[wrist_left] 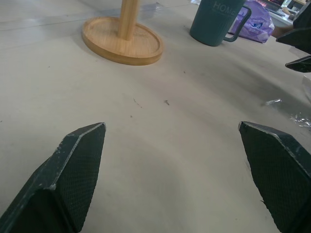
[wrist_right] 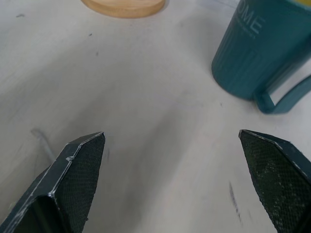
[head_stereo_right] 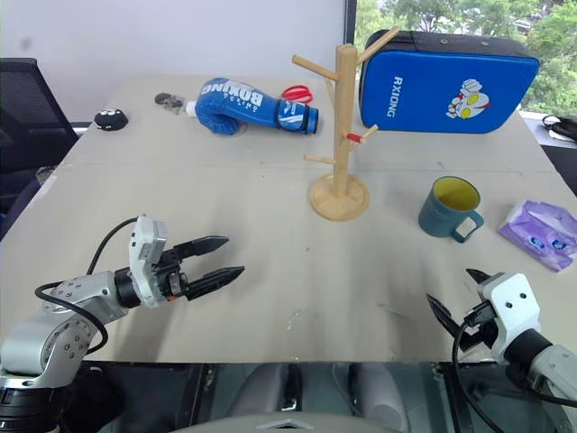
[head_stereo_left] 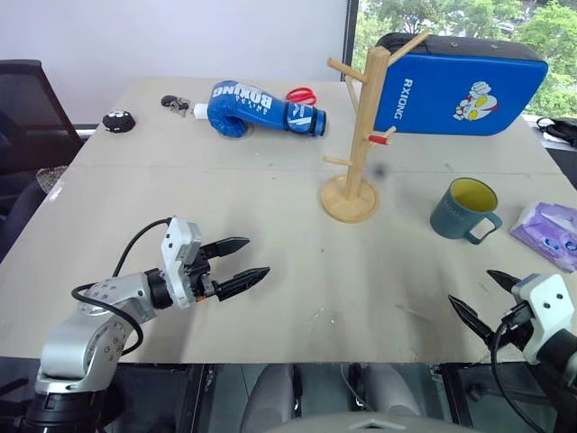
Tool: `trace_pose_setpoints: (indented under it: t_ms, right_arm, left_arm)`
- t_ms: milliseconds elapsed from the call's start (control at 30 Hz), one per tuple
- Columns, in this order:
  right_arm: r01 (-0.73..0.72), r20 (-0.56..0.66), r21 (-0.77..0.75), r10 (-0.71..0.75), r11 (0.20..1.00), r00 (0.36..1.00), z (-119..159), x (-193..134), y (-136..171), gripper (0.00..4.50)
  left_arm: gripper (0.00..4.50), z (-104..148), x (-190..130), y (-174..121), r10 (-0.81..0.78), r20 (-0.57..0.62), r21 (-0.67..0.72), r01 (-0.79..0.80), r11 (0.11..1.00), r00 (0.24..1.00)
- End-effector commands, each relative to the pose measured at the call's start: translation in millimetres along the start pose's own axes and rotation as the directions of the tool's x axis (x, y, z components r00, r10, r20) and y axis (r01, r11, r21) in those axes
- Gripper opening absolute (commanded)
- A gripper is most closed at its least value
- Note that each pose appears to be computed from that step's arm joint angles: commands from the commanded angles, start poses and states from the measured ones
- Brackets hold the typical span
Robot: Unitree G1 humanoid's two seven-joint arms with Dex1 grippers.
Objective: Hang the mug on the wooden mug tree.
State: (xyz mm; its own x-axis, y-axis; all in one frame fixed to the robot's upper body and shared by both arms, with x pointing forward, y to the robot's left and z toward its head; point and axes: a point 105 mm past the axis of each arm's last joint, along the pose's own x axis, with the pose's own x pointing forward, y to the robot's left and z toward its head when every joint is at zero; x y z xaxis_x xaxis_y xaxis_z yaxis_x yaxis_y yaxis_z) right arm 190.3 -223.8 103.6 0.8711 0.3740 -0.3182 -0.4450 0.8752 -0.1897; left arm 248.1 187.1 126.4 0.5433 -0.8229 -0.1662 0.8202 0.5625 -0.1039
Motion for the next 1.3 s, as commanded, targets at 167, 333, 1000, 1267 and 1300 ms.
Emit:
trace_pose_setpoints:
  t_ms: [167,333,1000,1267,1300]
  right_arm:
    - [0.36,0.127,0.061,-0.365,0.931,0.922,16,17,-14,4.46]
    - [0.585,0.098,0.159,-0.602,0.796,0.793,14,25,-25,4.46]
    - [0.718,0.035,0.2,-0.737,0.667,0.675,16,60,-77,3.17]
    - [0.701,-0.007,0.238,-0.72,0.672,0.693,9,72,-78,1.83]
    - [0.695,-0.01,0.242,-0.715,0.677,0.699,9,73,-78,1.49]
  left_arm:
    - [4.5,35,19,-37,-0.269,0.073,0.126,0.259,0.958,0.96]
    - [4.5,44,22,-55,-0.423,0.016,0.203,0.412,0.888,0.906]
    - [4.5,66,26,-64,-0.454,0.009,0.258,0.437,0.862,0.891]
    - [4.5,68,26,-64,-0.429,0.016,0.262,0.41,0.874,0.903]
    - [4.5,69,26,-64,-0.427,0.016,0.262,0.408,0.874,0.904]
